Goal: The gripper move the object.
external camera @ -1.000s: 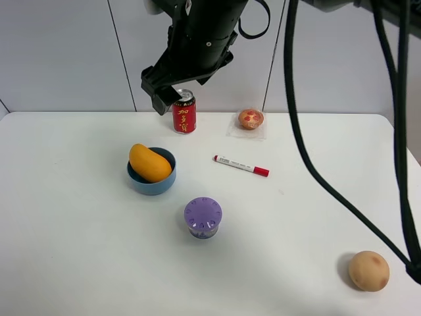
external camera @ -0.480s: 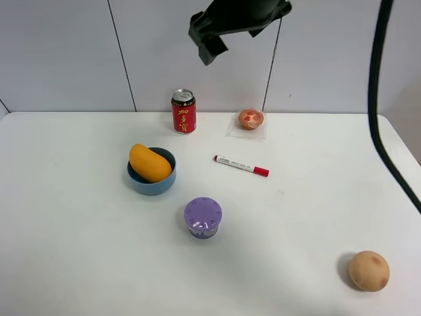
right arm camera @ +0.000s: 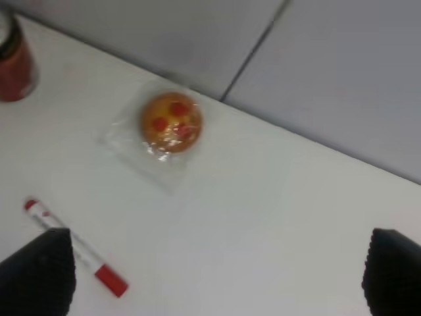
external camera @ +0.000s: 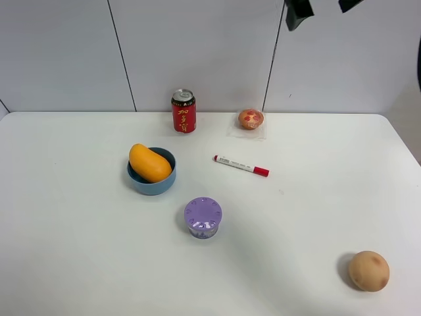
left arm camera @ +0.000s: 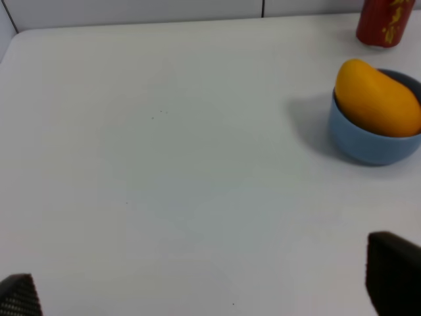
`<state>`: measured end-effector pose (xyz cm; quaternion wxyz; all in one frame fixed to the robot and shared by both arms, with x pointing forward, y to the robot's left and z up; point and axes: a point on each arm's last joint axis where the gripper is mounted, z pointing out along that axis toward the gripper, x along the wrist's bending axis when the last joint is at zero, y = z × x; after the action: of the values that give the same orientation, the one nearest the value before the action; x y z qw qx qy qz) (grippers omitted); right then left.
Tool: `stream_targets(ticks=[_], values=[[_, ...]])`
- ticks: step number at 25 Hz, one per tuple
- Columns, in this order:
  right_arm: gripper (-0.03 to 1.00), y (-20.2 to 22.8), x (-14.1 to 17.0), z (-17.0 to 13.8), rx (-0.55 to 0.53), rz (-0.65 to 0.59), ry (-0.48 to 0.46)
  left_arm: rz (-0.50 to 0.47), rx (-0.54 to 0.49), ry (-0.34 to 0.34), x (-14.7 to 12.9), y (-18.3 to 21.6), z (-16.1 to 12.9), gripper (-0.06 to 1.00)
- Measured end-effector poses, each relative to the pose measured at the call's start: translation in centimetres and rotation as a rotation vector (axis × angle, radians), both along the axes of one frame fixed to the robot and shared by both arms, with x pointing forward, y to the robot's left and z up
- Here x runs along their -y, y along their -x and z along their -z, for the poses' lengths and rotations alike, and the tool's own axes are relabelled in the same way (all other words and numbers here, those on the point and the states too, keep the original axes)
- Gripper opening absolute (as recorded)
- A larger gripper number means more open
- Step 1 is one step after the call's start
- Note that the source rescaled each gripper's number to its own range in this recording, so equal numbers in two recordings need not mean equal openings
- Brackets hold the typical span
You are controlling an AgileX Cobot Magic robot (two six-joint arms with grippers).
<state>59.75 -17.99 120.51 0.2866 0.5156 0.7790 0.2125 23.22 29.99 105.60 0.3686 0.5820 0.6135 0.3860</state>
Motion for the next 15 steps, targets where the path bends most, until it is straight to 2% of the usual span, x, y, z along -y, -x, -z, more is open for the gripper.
stream_targets(ticks=[7, 15], values=[[0.63, 0.3, 6.0, -1.6, 0.042, 0.167, -0.007, 0.0, 0.0, 0.0, 0.0, 0.0, 0.0, 1.0], [0.63, 3.8, 13.2, 0.1, -0.044, 0.366, 0.014, 0.0, 0.0, 0.0, 0.0, 0.0, 0.0, 1.0]])
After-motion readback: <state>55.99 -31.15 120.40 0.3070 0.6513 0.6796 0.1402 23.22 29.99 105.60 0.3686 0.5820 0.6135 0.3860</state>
